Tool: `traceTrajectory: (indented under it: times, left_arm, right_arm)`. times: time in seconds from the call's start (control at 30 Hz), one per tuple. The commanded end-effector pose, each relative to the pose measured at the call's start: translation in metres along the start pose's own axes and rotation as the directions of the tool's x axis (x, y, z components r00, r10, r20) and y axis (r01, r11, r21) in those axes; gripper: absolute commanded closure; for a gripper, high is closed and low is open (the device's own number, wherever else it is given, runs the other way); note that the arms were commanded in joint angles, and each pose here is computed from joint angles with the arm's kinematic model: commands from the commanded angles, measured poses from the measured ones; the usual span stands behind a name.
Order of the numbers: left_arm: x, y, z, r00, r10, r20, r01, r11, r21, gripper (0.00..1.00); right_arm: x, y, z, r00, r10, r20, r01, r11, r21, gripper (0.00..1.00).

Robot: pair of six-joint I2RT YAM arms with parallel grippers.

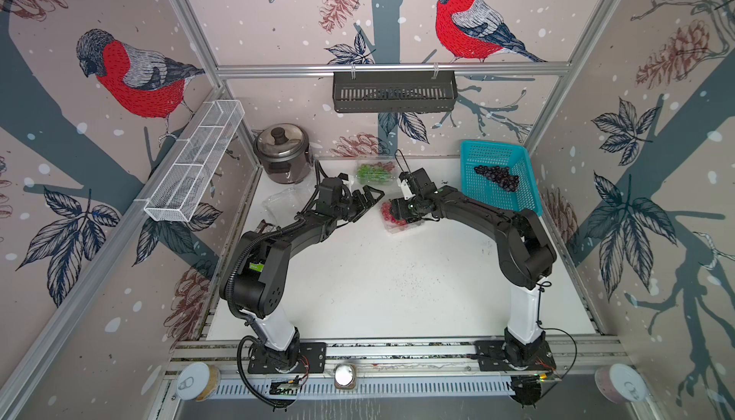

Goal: Pack grapes into containers
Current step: Place the grape into the packing box.

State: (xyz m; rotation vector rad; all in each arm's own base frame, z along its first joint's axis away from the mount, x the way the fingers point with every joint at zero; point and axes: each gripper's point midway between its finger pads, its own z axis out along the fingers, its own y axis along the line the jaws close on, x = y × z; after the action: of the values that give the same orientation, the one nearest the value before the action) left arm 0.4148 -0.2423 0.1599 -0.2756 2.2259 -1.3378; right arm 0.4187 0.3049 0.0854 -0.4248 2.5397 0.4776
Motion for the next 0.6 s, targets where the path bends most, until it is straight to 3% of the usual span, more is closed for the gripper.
traceTrajectory:
  times: [0.0,0.23,0.57]
  left_arm:
    - [-0.005,-0.009,0.000,1.000,0.019,0.011,-0.019,0.999,0.029,0.03]
    - [-0.004,-0.001,0.002,1.000,0.017,0.009,-0.017,1.000,0.012,0.03]
    - [-0.024,0.006,0.021,0.999,0.023,0.045,-0.023,1.000,-0.015,0.03]
  right_arm:
    - [0.000,-0.014,0.007,1.000,0.017,0.005,-0.018,0.997,0.075,0.28]
    - [0.011,-0.017,0.014,1.000,0.015,-0.018,-0.013,0.997,0.075,0.26]
    - [-0.016,-0.005,-0.023,0.998,0.011,0.059,-0.013,0.999,0.034,0.18]
